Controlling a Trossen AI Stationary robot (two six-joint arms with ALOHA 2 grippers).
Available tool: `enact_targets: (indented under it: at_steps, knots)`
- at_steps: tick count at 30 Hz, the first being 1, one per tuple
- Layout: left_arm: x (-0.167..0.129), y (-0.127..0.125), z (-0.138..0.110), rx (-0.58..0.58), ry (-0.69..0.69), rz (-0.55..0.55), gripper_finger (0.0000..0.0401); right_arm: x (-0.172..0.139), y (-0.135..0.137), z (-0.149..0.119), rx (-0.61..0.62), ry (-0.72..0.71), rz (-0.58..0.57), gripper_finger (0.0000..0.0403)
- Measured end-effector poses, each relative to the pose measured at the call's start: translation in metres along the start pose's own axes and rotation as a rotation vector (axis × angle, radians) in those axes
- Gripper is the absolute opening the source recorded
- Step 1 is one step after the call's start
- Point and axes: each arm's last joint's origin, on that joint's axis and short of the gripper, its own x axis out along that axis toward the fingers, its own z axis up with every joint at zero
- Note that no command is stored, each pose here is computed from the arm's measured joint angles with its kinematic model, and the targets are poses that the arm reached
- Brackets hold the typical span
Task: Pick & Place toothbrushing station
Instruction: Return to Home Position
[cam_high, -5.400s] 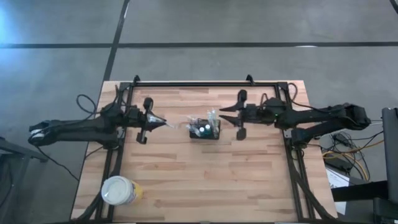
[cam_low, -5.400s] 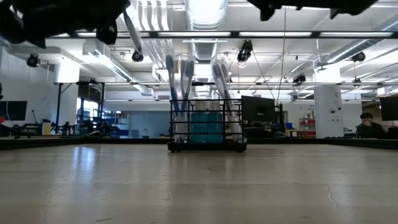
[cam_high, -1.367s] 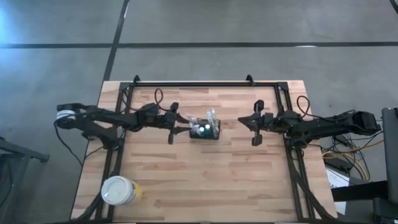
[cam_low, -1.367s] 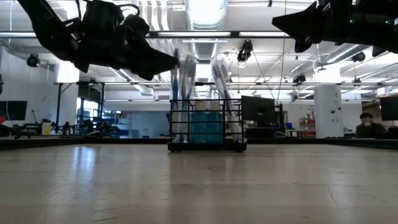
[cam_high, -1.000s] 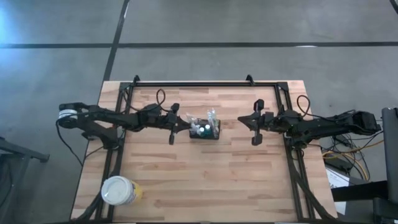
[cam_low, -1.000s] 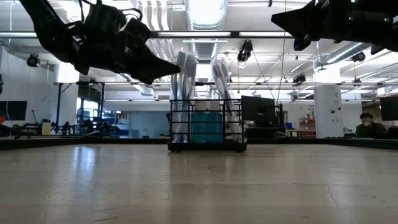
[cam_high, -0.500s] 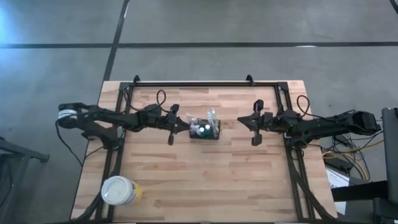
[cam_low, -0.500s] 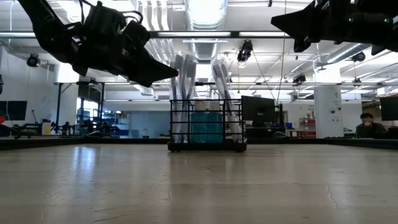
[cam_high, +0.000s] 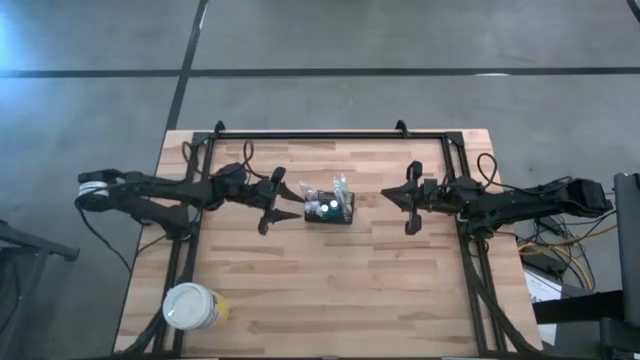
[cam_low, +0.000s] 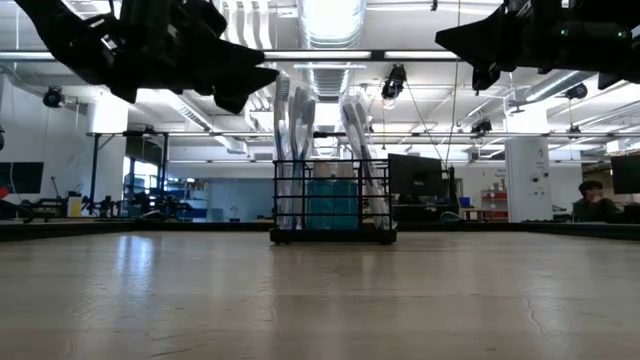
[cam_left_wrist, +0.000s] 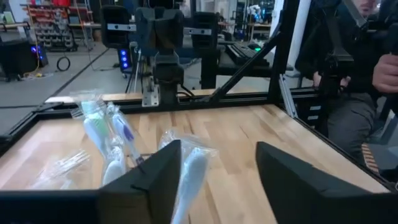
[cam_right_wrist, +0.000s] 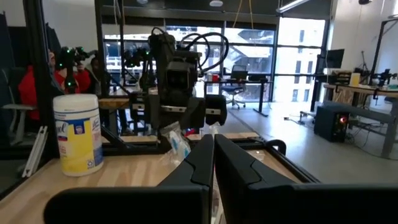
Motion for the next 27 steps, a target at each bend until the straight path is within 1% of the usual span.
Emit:
enact_targets:
  at_steps: [4, 7, 12, 14, 16, 19, 22, 25, 27]
  knots:
    - [-0.006, -0.003, 0.005, -0.007, 0.012, 0.001, 0.0245, 0.000, 0.000, -0.001, 0.002, 0.007, 0.001, 0.0008]
    - [-0.013, -0.006, 0.011, -0.003, 0.011, 0.001, 0.0261, 0.000, 0.000, -0.001, 0.002, 0.007, 0.001, 0.0008]
    - [-0.029, -0.013, 0.024, 0.029, 0.005, 0.004, 0.0265, 0.000, 0.000, -0.001, 0.027, 0.010, 0.002, 0.0008]
    - [-0.039, -0.018, 0.028, 0.068, 0.019, 0.007, 0.0263, 0.000, 0.001, -0.002, 0.041, 0.016, 0.024, 0.0008]
    - [-0.049, -0.021, 0.031, 0.104, 0.040, 0.033, 0.0260, 0.000, 0.002, -0.002, 0.044, 0.018, 0.058, 0.0008]
    - [-0.065, -0.026, 0.036, 0.152, 0.065, 0.114, 0.0251, 0.000, 0.002, -0.002, 0.054, 0.019, 0.074, 0.0008]
    - [-0.081, -0.032, 0.039, 0.200, 0.081, 0.192, 0.0234, 0.000, 0.002, -0.002, 0.068, 0.022, 0.072, 0.0008]
    - [-0.093, -0.036, 0.040, 0.225, 0.062, 0.238, 0.0199, 0.001, 0.002, -0.003, 0.077, 0.031, 0.070, 0.0008]
    - [-0.098, -0.038, 0.038, 0.238, 0.056, 0.264, 0.0162, 0.001, 0.001, -0.005, 0.078, 0.040, 0.065, 0.0008]
